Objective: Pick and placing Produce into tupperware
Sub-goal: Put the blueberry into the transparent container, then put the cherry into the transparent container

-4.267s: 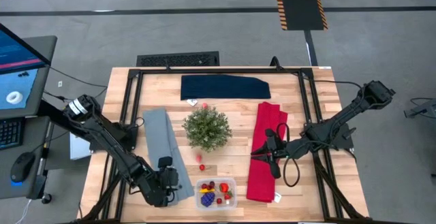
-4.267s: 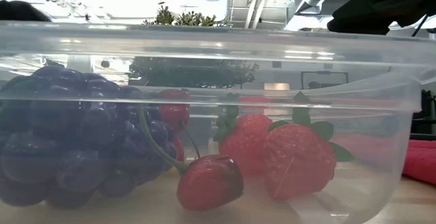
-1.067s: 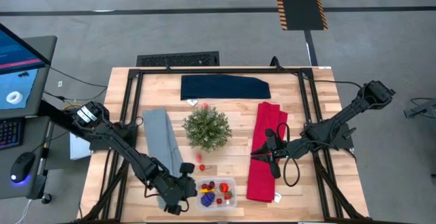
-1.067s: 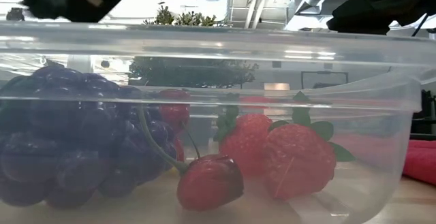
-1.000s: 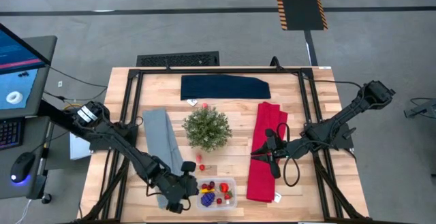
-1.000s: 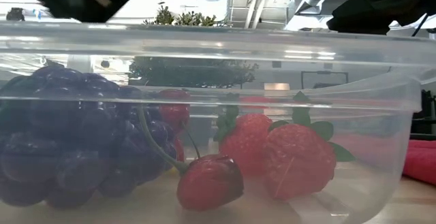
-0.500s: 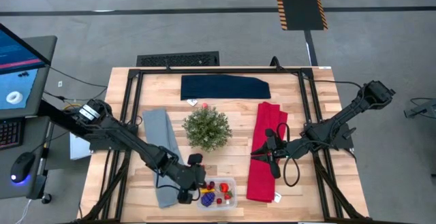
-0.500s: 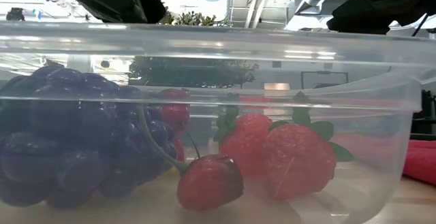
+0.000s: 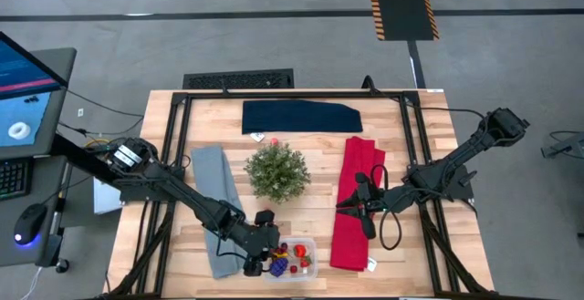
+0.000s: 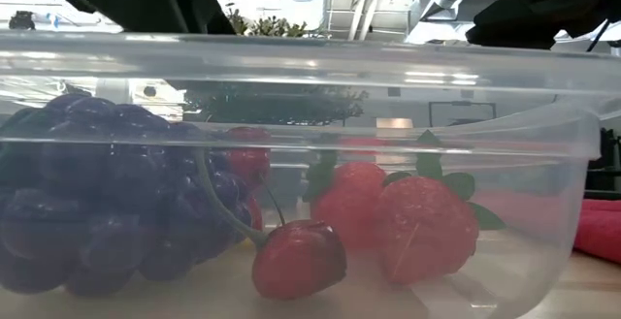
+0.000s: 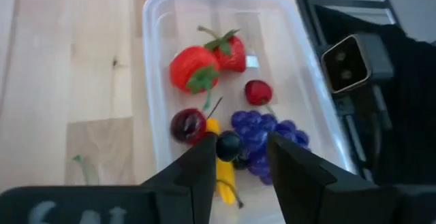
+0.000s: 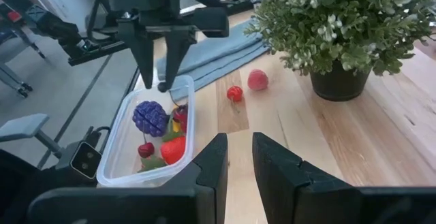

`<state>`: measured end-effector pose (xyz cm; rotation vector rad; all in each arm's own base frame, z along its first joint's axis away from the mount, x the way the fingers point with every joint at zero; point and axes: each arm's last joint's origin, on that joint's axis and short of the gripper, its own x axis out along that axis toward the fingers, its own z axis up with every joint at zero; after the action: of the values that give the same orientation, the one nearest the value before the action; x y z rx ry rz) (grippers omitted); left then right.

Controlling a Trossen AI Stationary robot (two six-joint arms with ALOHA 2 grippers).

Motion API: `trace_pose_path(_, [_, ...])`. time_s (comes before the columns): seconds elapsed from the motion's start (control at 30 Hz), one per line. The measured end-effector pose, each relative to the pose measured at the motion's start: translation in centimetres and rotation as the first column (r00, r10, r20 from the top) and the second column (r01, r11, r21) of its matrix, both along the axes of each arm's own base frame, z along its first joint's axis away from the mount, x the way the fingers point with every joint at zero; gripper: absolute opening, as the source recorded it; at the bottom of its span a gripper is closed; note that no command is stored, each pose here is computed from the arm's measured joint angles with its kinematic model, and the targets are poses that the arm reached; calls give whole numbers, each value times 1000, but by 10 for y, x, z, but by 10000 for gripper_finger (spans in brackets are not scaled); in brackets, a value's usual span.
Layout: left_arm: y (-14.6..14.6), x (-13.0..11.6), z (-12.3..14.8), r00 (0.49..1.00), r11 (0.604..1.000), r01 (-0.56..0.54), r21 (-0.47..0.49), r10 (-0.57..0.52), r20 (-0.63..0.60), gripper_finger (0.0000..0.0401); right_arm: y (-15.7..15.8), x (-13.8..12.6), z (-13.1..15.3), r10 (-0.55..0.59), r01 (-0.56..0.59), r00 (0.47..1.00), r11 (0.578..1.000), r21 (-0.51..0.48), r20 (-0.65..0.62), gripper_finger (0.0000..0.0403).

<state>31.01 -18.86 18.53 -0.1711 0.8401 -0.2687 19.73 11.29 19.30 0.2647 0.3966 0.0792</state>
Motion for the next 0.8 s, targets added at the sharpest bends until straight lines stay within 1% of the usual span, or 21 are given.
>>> trace_pose_path(0.33, [3, 0, 0, 999, 999, -33, 10, 33, -6, 123, 0, 0, 0, -3, 3, 1000, 1000, 6, -2, 92])
trace_pose_path(0.47, [3, 0, 0, 1000, 1000, 1, 21, -1, -7, 123, 0, 0, 0, -3, 3, 1000, 1000, 6, -2, 92])
trace_pose_path(0.6, [6, -3, 0, 999, 998, 27, 63, -25, -32, 123, 0, 0, 0, -2, 2, 1000, 1000, 6, -1, 92])
trace_pose_path(0.73, [18, -4, -2, 996, 993, 14, 113, -4, -89, 123, 0, 0, 0, -3, 3, 1000, 1000, 6, -1, 92])
trace_pose_path(0.8, [22, -3, -3, 996, 990, 12, 142, 1, -90, 123, 0, 0, 0, -2, 2, 1000, 1000, 7, -1, 92])
